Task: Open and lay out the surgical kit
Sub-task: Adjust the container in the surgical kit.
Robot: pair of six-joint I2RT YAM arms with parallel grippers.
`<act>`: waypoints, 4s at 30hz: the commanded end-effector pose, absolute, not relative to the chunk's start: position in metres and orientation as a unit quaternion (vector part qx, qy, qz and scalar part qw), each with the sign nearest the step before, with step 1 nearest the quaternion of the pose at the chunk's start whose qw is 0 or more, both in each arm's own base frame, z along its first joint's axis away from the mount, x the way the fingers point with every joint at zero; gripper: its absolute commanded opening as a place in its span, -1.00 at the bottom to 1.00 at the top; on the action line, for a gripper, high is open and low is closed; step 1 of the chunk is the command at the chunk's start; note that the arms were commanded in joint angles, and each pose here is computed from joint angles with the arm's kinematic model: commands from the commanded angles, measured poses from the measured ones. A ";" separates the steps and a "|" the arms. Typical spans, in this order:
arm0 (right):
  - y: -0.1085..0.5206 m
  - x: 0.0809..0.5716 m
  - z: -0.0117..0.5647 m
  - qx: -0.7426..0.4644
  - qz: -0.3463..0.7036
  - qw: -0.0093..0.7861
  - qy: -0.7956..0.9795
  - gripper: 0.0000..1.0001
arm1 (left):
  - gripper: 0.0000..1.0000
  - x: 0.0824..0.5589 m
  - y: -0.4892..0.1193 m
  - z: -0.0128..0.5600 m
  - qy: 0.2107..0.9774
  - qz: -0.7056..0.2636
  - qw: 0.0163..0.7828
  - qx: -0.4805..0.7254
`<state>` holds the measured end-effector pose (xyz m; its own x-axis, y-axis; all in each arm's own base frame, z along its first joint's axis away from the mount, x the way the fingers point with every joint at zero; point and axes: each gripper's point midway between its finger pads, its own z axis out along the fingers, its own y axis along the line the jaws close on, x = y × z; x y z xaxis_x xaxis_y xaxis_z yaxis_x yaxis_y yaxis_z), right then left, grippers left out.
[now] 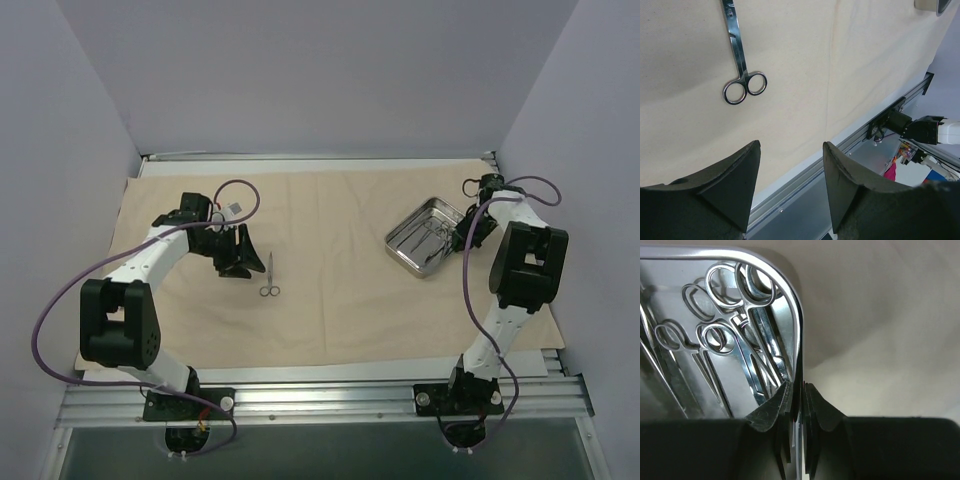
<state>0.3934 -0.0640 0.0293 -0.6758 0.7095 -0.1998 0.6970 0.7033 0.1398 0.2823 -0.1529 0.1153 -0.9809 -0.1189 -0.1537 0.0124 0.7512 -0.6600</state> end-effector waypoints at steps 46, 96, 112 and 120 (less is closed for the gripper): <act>0.064 0.443 0.114 -0.567 -0.107 0.226 0.785 0.15 | 0.23 0.282 -0.162 0.115 0.912 -0.393 0.114 -0.022; -0.027 0.481 0.078 -0.301 -0.045 0.276 0.912 -0.57 | 0.24 0.306 -0.161 0.098 0.908 -0.409 0.084 -0.041; -0.147 0.435 0.052 0.055 -0.102 0.189 0.975 -0.69 | 0.24 0.312 -0.165 0.097 0.902 -0.422 0.073 -0.051; -0.154 0.437 0.049 0.053 -0.115 0.186 0.974 -0.12 | 0.24 0.310 -0.163 0.098 0.905 -0.416 0.072 -0.053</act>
